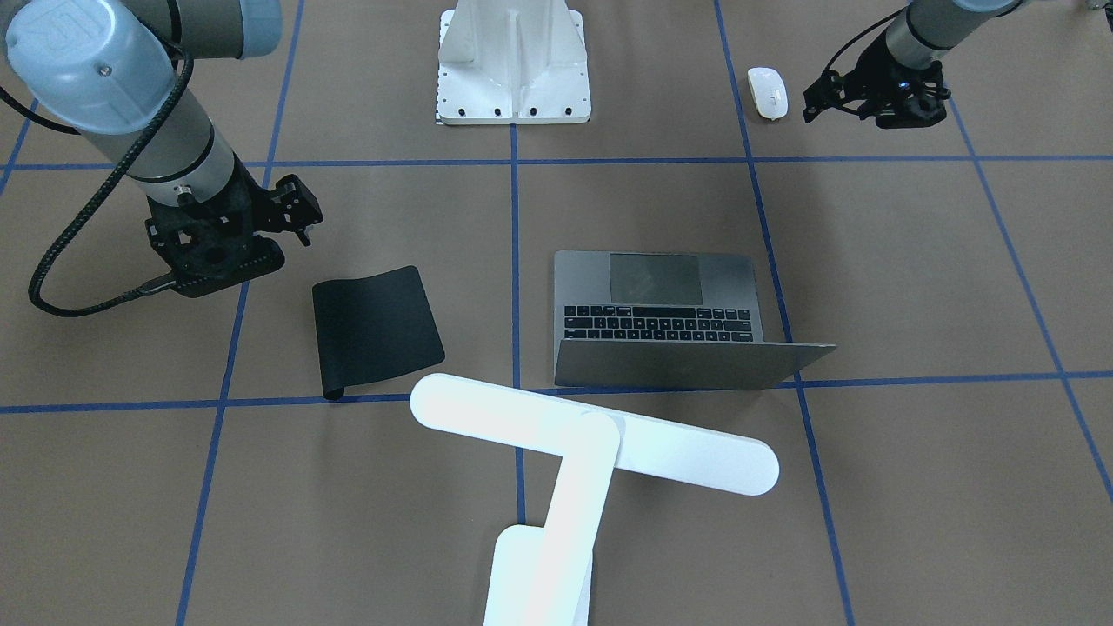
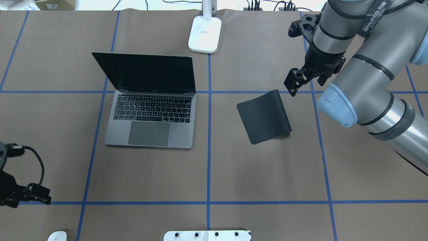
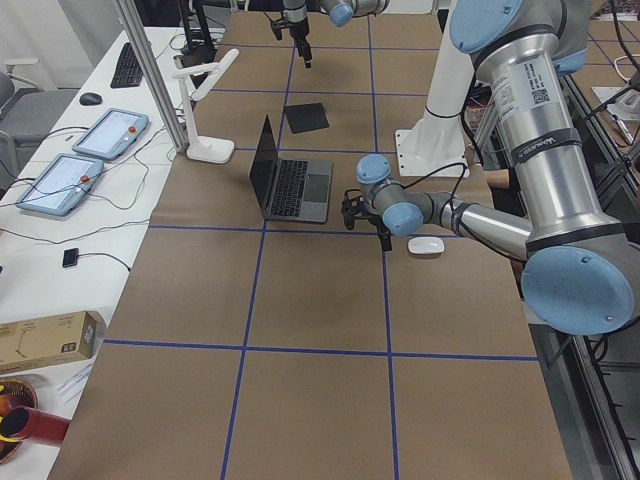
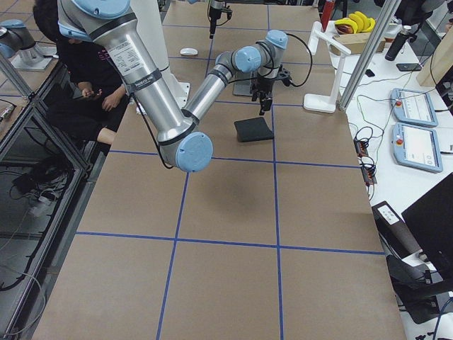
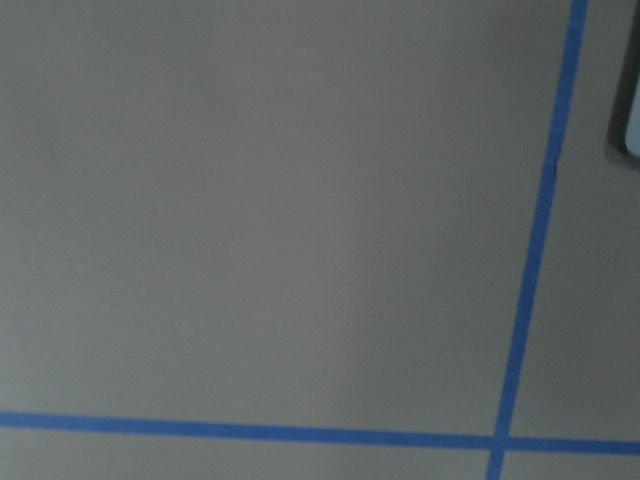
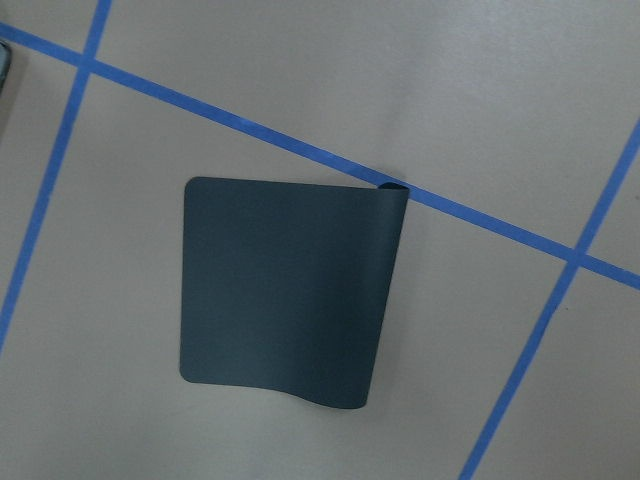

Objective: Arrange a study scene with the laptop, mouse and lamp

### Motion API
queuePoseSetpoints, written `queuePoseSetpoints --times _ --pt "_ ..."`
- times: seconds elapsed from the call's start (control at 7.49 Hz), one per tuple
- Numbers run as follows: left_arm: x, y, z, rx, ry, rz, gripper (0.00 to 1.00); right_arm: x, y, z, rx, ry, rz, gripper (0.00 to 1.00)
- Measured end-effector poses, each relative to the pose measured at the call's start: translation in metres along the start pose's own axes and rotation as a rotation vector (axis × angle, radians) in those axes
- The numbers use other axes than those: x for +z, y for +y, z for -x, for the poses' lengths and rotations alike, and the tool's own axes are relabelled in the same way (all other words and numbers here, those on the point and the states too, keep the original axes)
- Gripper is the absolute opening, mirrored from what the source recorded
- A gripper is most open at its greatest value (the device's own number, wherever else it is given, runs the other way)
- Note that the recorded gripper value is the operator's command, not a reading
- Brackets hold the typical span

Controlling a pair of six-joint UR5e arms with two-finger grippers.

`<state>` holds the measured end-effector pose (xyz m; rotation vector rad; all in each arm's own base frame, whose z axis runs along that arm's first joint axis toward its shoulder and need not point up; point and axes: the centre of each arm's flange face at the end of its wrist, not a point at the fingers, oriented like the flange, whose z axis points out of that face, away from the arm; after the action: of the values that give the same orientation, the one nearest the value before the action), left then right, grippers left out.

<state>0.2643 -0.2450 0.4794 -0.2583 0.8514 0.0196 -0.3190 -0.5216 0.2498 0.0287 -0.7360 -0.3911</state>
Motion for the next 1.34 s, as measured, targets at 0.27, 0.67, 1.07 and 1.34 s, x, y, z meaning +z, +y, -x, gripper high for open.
queuePoseSetpoints --times 0.27,0.67,1.07,1.34 --pt "0.024 0.021 -0.013 0.004 -0.030 0.057 0.99 0.001 0.001 -0.001 0.000 0.003 0.001 1.00" --pt "0.055 0.039 -0.032 0.024 -0.049 0.124 0.99 0.001 0.002 -0.002 -0.002 0.008 -0.001 1.00" --pt "0.075 0.043 -0.041 0.039 -0.060 0.151 0.98 0.004 0.002 -0.005 -0.002 0.033 -0.007 1.00" --pt "0.083 0.051 -0.041 0.046 -0.075 0.173 0.97 0.004 0.002 -0.004 -0.005 0.037 -0.008 1.00"
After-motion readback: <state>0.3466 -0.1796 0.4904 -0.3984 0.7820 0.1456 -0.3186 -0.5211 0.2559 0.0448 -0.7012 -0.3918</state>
